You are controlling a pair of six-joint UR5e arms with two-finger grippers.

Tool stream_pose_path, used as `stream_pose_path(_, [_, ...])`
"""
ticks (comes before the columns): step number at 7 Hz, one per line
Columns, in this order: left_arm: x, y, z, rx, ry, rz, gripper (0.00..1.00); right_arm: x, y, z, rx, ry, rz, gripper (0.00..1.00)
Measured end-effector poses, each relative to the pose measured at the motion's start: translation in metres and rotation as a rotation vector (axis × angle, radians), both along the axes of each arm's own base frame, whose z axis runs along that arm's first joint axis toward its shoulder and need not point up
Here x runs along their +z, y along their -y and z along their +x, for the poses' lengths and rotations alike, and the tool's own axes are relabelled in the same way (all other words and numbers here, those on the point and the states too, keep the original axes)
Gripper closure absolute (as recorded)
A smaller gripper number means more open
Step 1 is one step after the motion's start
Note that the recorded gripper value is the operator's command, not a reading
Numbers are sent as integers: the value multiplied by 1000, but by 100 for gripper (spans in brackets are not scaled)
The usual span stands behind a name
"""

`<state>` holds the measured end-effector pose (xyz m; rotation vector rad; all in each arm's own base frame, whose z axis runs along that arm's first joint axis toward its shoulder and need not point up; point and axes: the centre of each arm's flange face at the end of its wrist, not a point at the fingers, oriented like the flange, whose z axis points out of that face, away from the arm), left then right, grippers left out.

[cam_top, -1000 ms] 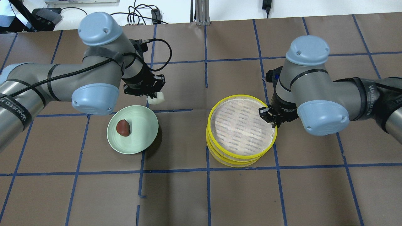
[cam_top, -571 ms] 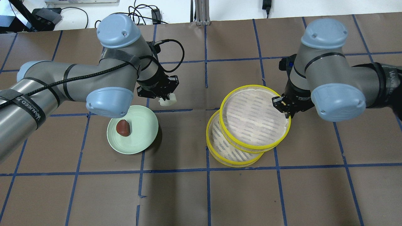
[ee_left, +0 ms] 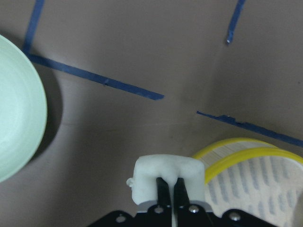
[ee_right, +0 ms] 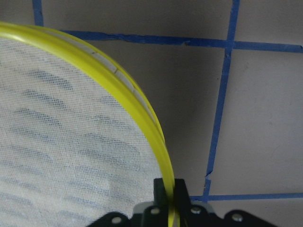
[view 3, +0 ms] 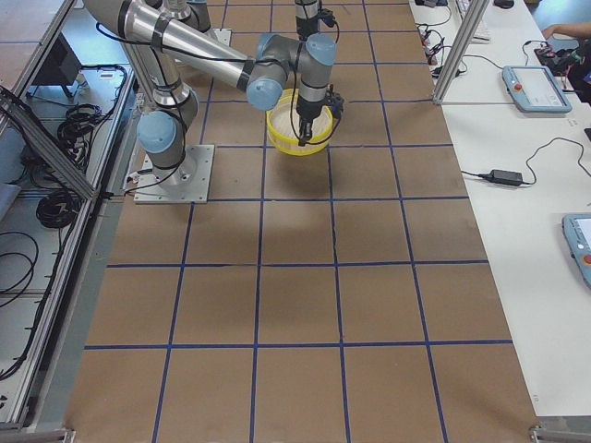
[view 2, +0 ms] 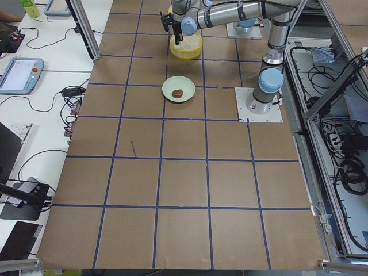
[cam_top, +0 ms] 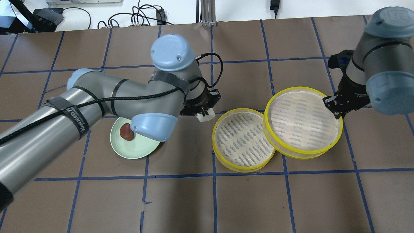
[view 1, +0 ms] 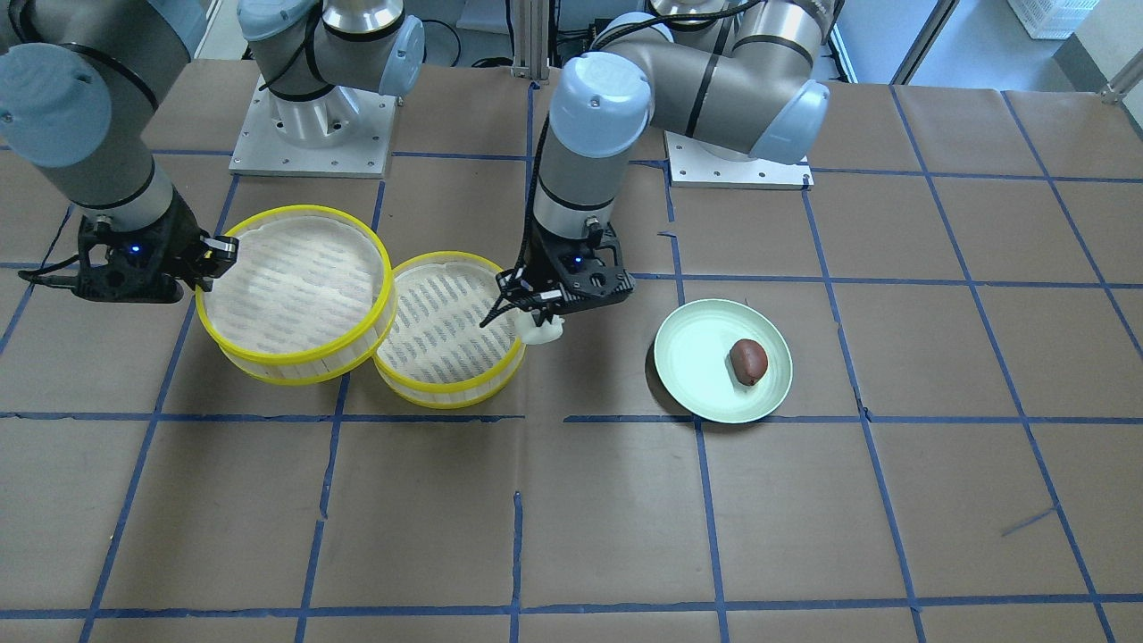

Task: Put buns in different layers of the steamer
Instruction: 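Lower the white bun into the bottom tier while the right holds the top tier, then withdraw the left gripper while the right sets the top tier back on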

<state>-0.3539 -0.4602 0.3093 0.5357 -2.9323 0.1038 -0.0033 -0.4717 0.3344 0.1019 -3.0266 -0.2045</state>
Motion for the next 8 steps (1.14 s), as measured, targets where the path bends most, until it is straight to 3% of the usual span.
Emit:
stream_pose_path(1, [-12,-10,-28,12,-18,-15,75,1,-2,-23,20,7,7,94])
stream_pose_path(2, [-28,-15,-46,29,-23,-7,1,2,-4,-48,34,13,14,94])
stream_pose_path(4, [-45,-21,-65,49,-17,13,0,3,-8,-78,54,25,22,94])
stream_pose_path(5, [-42,-20,-69,45,-20,3,13,3,-9,-82,58,28,23,94])
stream_pose_path(6, [-29,-14,-73,12,-25,-28,17,3,-10,-84,59,30,23,94])
stream_pose_path(7, [-11,-1,-68,-77,-17,-69,1,3,-10,-84,59,31,23,94])
stream_pose_path(8, [5,20,-44,-176,15,-96,0,2,-10,-83,56,33,22,94])
